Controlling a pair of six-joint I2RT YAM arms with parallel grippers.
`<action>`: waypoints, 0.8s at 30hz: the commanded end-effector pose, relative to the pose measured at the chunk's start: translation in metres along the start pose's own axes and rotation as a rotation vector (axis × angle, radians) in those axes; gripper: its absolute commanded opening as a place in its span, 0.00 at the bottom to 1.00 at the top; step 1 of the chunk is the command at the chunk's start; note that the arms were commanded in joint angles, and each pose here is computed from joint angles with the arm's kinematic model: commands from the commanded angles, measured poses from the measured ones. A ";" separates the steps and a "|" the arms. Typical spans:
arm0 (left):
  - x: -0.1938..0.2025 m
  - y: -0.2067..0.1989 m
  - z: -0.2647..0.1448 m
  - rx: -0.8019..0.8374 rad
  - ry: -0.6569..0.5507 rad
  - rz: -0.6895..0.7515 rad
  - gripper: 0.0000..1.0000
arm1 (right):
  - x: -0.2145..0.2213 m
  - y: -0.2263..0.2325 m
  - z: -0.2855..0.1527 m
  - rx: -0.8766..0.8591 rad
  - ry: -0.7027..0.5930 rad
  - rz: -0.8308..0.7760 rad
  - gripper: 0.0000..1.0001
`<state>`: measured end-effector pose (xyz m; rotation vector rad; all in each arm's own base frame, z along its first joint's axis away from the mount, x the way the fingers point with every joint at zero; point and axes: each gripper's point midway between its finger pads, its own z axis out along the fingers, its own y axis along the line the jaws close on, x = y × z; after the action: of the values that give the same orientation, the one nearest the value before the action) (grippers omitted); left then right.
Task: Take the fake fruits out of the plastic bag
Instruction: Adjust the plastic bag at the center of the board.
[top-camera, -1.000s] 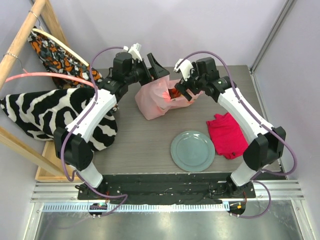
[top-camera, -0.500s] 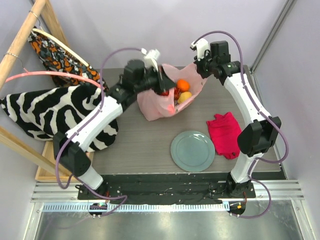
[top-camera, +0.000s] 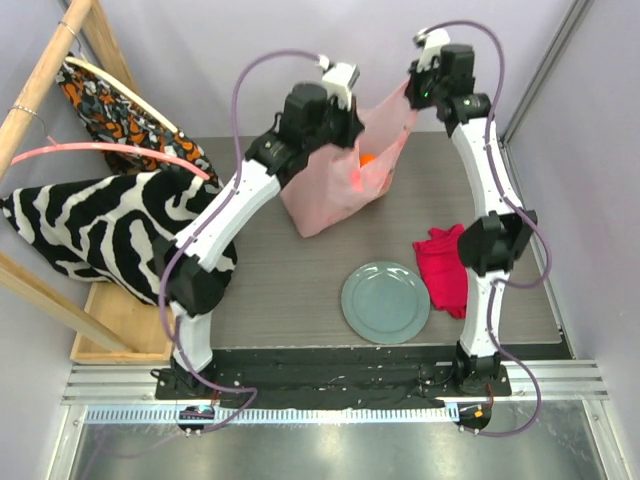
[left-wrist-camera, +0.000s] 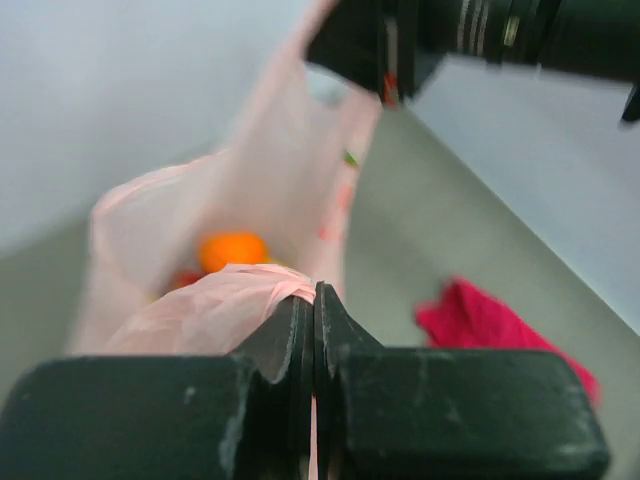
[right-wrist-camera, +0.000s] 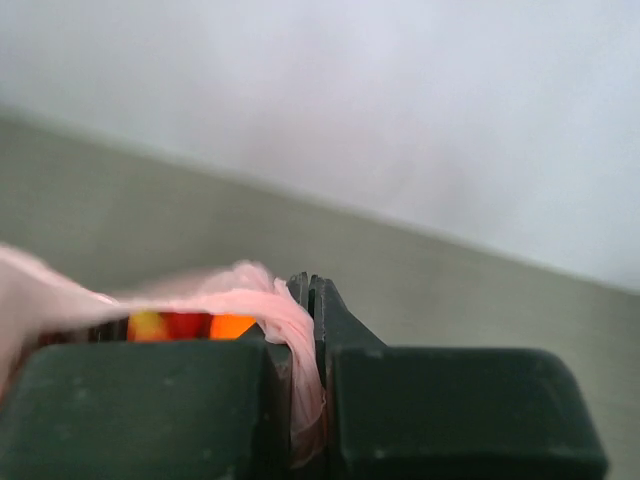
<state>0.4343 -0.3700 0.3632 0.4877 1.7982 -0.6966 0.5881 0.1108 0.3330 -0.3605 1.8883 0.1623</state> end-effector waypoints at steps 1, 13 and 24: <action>-0.086 0.062 -0.002 -0.275 -0.211 0.271 0.00 | -0.097 -0.067 -0.006 0.106 -0.352 0.170 0.01; -0.041 0.024 -0.051 0.043 0.014 0.389 0.00 | -0.064 -0.060 -0.151 0.128 -0.351 0.117 0.01; 0.128 -0.010 -0.109 0.160 0.351 0.032 0.00 | 0.120 0.025 -0.223 -0.079 0.052 0.052 0.62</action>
<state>0.3215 -0.3010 0.2491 0.8916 2.0783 -0.6423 0.3653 0.0289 0.2566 -0.2032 2.0174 0.1933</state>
